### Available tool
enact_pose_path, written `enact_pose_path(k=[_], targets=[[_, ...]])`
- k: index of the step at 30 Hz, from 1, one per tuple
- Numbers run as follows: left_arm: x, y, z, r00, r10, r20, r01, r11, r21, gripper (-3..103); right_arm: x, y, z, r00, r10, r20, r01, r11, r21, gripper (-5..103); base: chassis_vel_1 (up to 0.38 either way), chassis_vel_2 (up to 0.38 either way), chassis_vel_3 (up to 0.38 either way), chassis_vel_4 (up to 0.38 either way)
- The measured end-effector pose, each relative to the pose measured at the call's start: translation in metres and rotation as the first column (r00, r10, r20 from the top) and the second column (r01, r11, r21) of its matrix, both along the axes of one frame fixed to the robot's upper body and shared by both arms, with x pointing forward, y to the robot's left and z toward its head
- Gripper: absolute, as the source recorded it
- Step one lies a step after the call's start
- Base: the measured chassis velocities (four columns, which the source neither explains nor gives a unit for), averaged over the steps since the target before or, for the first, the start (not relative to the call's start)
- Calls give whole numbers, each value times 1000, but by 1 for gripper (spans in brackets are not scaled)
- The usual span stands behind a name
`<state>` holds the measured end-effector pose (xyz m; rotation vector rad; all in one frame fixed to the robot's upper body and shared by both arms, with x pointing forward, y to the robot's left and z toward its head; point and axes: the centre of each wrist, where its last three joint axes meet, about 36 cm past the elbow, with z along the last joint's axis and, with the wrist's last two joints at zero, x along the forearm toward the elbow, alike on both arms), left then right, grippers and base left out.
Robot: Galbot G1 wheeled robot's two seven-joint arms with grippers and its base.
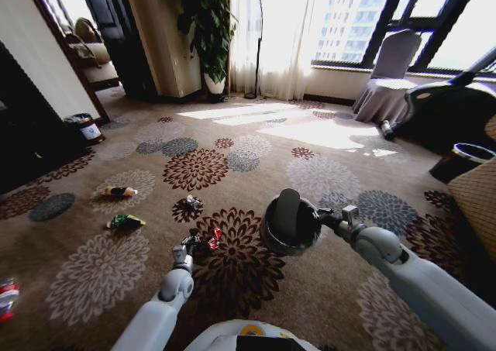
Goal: Pick up the trash from the ground and place it into the trash bin.
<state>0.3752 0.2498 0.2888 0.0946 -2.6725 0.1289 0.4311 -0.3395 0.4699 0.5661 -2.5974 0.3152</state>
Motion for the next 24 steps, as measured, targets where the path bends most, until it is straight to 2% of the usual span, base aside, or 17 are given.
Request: enact_pose_path(k=[2,3,5,7,10,11,12,14,16,17,18,20,21,24], targets=[[6,-3,2,999,-19,-26,18,1000,-23,28,0,0,1,1000,0,0,0,1000,0,1,0,0,0,0],[6,-3,2,999,-19,-26,18,1000,-23,28,0,0,1,1000,0,0,0,1000,0,1,0,0,0,0],[15,-7,3,998,-41,-45,39,998,-43,39,-1,0,1,1000,1,0,-1,1000,1,1,0,0,0,0],[17,-8,4,997,-48,-52,46,998,-49,39,-1,0,1,1000,1,-1,-1,1000,1,1,0,0,0,0],[34,-9,0,987,-87,-132,74,993,-96,55,-3,0,-1,1000,2,-5,-2,1000,3,1,0,0,0,0],[34,-9,0,987,-87,-132,74,993,-96,55,-3,0,-1,1000,2,-5,-2,1000,3,1,0,0,0,0],[39,-9,-4,985,-89,-148,76,993,-96,66,-3,0,-1,1000,2,-4,-2,1000,3,1,0,0,0,0],[43,-8,-9,983,-89,-163,74,993,-94,66,-3,0,-2,1000,2,-3,-2,1000,3,1,0,0,0,0],[48,-7,-19,980,-84,-183,70,994,-80,76,-3,0,-1,1000,3,-1,-3,1000,2,1,0,0,0,0],[48,-7,-22,979,-83,-188,69,995,-76,76,-3,0,-1,1000,3,-1,-3,1000,1,1,0,0,0,0],[49,-7,-27,977,-80,-197,68,995,-69,87,-3,-1,-1,1000,3,1,-3,1000,-1,1,0,0,0,0],[49,-8,-29,976,-80,-201,67,995,-67,87,-3,-1,-1,1000,3,3,-3,1000,0,1,0,0,0,0],[49,-8,-32,974,-80,-211,68,996,-65,97,-2,-2,-1,1000,3,11,-3,1000,1,1,0,0,0,0],[49,-9,-39,971,-80,-226,69,996,-57,100,-2,-4,-1,1000,0,18,0,1000,2,1,0,0,0,0]])
